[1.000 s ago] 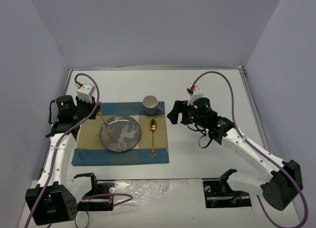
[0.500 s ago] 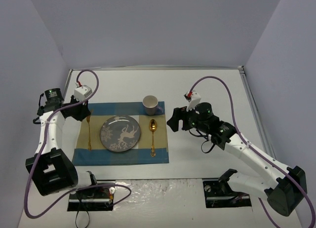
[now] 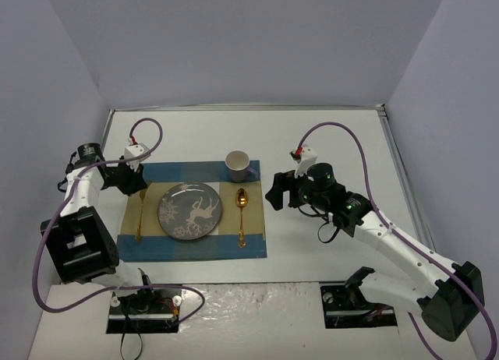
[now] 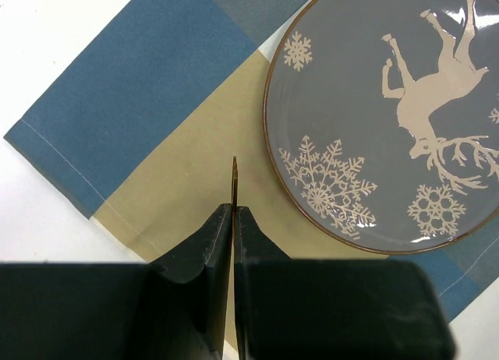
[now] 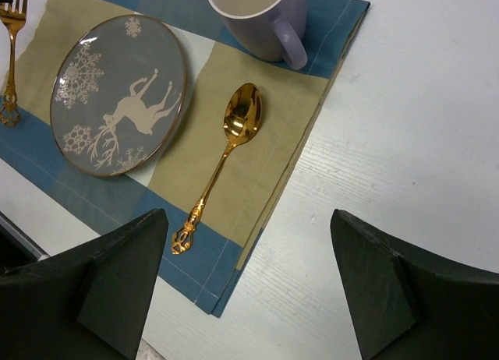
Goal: Set the dinner table for one person
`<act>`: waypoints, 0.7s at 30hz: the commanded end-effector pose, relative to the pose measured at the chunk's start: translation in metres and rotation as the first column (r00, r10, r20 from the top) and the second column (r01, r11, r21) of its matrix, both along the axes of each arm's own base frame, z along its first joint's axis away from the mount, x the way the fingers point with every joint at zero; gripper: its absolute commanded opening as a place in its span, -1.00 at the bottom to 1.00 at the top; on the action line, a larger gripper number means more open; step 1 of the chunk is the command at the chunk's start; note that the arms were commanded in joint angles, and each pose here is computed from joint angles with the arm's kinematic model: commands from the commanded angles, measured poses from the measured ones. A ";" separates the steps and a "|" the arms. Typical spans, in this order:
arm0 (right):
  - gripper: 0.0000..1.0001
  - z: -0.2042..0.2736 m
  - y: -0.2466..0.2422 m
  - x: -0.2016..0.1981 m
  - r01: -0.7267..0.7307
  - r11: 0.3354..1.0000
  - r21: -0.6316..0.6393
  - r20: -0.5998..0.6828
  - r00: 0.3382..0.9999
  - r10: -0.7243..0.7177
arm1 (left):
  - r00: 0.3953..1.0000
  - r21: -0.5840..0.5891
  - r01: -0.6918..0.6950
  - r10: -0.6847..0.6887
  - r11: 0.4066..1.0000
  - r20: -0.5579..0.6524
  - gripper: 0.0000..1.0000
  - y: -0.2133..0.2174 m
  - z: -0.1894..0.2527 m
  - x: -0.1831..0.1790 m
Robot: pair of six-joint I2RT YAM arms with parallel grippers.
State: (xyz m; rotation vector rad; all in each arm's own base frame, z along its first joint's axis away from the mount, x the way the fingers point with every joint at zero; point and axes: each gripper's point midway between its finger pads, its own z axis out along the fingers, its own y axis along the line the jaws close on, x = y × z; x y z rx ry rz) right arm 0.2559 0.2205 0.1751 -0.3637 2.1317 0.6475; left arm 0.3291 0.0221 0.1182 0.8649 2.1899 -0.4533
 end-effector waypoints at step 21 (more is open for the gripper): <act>0.86 0.010 -0.039 0.022 0.164 0.984 -0.067 0.071 0.985 -0.160 | 0.989 -0.109 0.027 -0.011 0.994 0.146 -1.00 0.020 -0.001 0.042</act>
